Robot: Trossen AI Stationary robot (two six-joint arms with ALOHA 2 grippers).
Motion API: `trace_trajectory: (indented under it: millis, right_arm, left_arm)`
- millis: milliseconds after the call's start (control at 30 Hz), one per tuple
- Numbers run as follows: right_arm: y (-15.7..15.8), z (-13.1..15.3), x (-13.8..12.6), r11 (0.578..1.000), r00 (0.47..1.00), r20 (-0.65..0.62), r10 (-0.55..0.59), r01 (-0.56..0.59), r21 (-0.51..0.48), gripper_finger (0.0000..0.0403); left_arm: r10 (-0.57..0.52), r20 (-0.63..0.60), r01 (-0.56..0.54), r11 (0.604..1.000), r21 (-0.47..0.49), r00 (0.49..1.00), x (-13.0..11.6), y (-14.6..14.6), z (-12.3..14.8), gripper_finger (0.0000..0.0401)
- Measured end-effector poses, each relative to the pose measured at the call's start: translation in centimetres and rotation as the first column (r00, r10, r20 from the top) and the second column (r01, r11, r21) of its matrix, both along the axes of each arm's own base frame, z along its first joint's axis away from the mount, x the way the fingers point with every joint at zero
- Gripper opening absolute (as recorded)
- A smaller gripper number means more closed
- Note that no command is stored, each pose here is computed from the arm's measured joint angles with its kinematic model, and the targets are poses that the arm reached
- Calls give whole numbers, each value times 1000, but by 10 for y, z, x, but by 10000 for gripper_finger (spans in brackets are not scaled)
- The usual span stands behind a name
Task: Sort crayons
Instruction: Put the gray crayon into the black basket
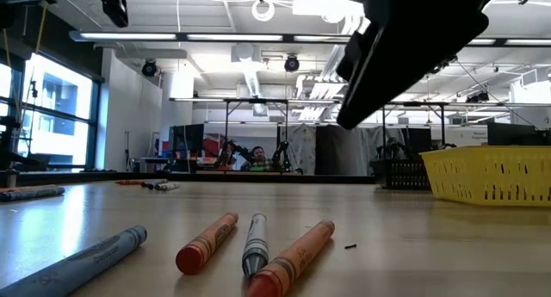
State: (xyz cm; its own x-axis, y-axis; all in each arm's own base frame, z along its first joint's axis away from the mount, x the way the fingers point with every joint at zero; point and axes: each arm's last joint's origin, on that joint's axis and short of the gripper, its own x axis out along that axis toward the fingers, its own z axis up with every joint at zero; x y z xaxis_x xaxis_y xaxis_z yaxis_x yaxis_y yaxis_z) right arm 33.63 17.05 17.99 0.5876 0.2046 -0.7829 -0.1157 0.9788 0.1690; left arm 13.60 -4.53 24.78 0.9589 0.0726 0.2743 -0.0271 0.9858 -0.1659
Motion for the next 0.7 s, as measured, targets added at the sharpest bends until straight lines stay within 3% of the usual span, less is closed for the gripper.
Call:
trace_trajectory:
  millis: [100,200,267,367,700]
  right_arm:
    - [3,0,3,1000,999,41,-6,6,1,82]
    - [2,-1,5,989,991,27,-133,131,75,82]
    - [0,-2,6,947,957,-1,-289,286,145,82]
    - [-3,-6,9,849,877,-48,-478,475,230,83]
    - [4,-40,24,686,743,-94,-663,652,322,82]
  left_arm:
    - [-37,19,37,999,20,999,1,-5,1,74]
    - [-59,26,59,998,10,998,2,-8,1,74]
    - [-72,21,72,997,3,997,1,-10,1,74]
    - [-86,19,86,996,-17,996,1,-12,0,74]
    - [-107,4,107,994,-20,994,1,-17,-2,74]
